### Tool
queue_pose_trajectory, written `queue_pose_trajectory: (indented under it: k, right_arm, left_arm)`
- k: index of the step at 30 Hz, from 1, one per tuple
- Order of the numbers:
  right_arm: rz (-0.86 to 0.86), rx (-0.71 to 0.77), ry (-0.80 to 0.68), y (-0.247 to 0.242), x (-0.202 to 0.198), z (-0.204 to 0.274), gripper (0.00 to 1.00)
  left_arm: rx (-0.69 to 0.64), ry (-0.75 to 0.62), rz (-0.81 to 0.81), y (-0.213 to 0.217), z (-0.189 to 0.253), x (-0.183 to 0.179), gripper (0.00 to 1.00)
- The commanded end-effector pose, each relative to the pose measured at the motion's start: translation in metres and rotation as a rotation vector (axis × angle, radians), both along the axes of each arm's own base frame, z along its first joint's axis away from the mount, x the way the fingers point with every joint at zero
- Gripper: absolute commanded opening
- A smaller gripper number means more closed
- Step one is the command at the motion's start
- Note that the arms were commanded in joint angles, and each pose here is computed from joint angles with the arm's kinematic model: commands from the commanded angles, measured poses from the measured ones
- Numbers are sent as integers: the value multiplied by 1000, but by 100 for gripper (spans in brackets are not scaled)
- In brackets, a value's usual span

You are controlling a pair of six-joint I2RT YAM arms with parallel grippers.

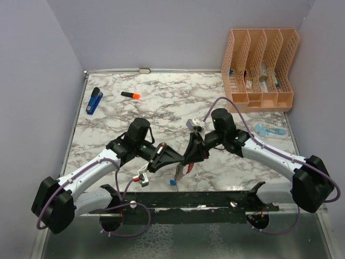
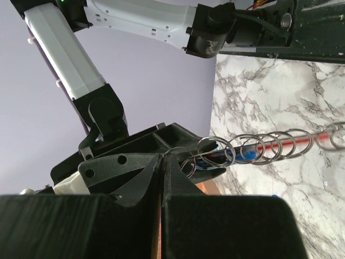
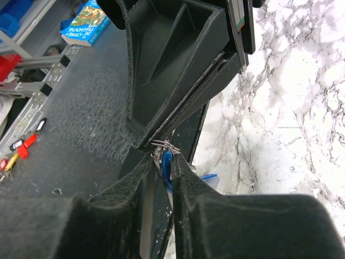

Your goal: Put the keys on the keyring

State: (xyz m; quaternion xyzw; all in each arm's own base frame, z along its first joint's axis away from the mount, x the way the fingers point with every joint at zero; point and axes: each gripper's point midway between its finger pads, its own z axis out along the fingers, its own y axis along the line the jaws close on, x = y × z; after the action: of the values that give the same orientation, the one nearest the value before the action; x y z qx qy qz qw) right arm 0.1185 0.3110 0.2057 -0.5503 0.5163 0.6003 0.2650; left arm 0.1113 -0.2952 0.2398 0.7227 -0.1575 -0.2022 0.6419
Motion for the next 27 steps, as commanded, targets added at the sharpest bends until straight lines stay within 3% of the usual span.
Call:
queue_pose_trajectory:
  k: [1, 7, 19, 27]
  right_arm:
    - [-2, 5, 0, 5, 4, 2, 12]
    - [-55, -4, -29, 7, 12, 5, 1]
    - [-117, -14, -70, 6, 20, 10, 1]
    - [-223, -66, -123, 5, 38, 4, 1]
  left_arm:
    - [-375, -657, -43, 4, 45, -1, 0]
    - [-351, -657, 0, 8, 44, 12, 2]
    - [-345, -681, 55, 13, 46, 34, 9]
    - [-305, -718, 157, 24, 54, 66, 31]
